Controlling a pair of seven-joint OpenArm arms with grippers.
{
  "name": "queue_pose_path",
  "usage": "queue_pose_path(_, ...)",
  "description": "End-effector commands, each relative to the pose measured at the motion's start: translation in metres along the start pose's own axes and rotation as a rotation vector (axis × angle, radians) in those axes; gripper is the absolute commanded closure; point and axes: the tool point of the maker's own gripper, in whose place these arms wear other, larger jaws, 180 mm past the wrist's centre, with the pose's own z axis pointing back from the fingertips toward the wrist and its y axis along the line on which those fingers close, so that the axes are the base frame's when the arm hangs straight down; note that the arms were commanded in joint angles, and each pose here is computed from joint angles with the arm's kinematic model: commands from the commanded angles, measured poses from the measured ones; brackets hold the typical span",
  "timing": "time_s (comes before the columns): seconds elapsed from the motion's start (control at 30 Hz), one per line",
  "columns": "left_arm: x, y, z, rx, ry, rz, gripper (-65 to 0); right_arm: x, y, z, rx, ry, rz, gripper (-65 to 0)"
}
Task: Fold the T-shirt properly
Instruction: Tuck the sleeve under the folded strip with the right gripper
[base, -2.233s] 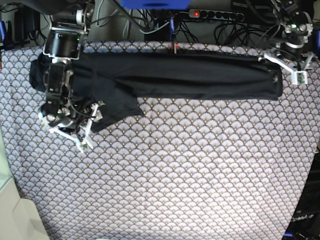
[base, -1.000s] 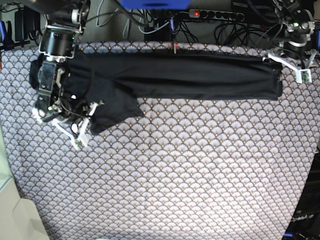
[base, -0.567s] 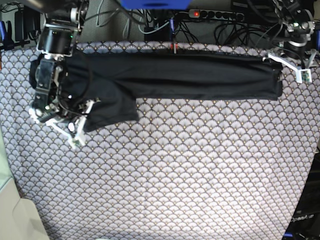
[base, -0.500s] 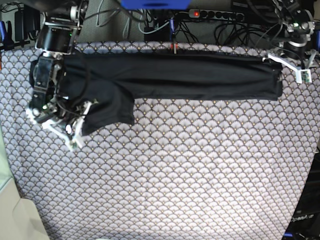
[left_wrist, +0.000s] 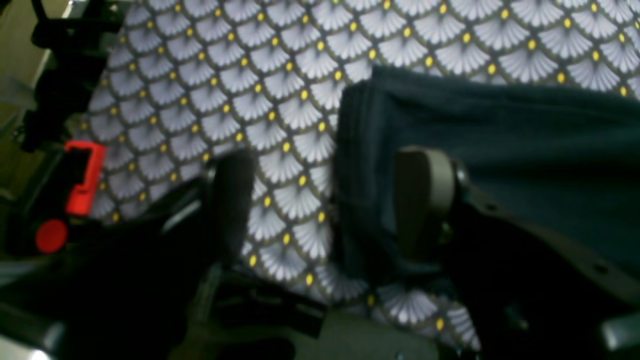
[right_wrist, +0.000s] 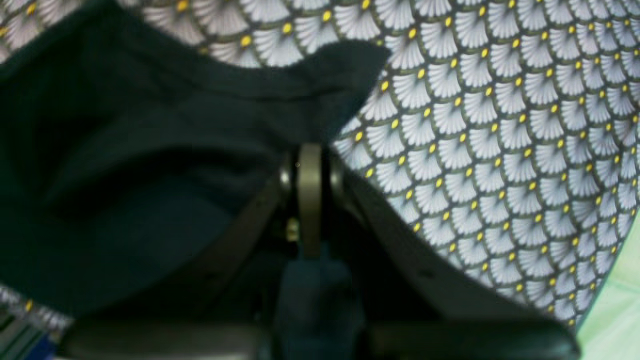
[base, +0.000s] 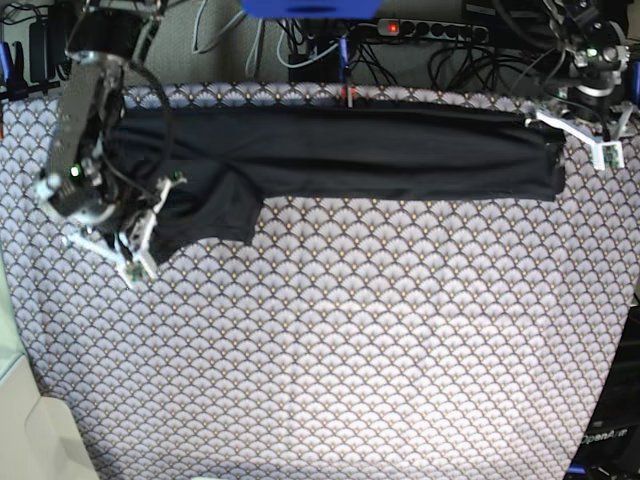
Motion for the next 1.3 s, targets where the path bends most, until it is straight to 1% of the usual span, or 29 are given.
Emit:
queue_pose_path(0.0,0.011,0.004,0.001,0.008,-0.039,-0.007,-42.5,0.008,-0.003,0.008,-0.013,-0.038,0.007,0.0)
queue_pose_path(0.13,0.011,0.005,0.001,0.008,-0.041,-0.008,-42.5,-0.009,0.003,0.017,-0.018,-0.016,0.023,0.0)
queue_pose_path(0.47,0.013,0.007,0.0,0.01,-0.045,-0.017,-42.5,-0.043,0.018,0.016,0.018,0.053,0.02,0.0)
queue_pose_path(0.57,0.017,0.011,0.0,0.014,-0.051,-0.029,-42.5,-0.051,0.016,0.018,0.013,0.074,0.033,0.0)
queue_pose_path(0.7,0.022,0.012,-0.002,0.015,-0.061,-0.034,-42.5,-0.055,0.018,0.019,0.018,0.061,0.037,0.0)
queue_pose_path(0.77,0.023,0.013,-0.002,0.015,-0.062,-0.035,-42.5,-0.064,0.013,0.022,0.007,0.076,0.037,0.0)
queue_pose_path(0.93,0.017,0.012,-0.008,0.011,-0.048,-0.019,-42.5,-0.078,0.011,0.026,0.0,0.087,0.021,0.0)
queue_pose_path(1.03,0.014,0.012,-0.012,0.008,-0.042,-0.009,-42.5,-0.083,0.008,0.031,-0.011,0.084,0.031,0.0)
queue_pose_path(1.13,0.015,0.015,-0.014,0.009,-0.039,-0.017,-42.5,-0.087,0.005,0.033,-0.018,0.089,0.027,0.0)
queue_pose_path(1.27,0.016,0.008,-0.016,-0.012,-0.04,-0.028,-42.5,-0.09,-0.003,0.036,-0.038,0.1,0.031,0.0)
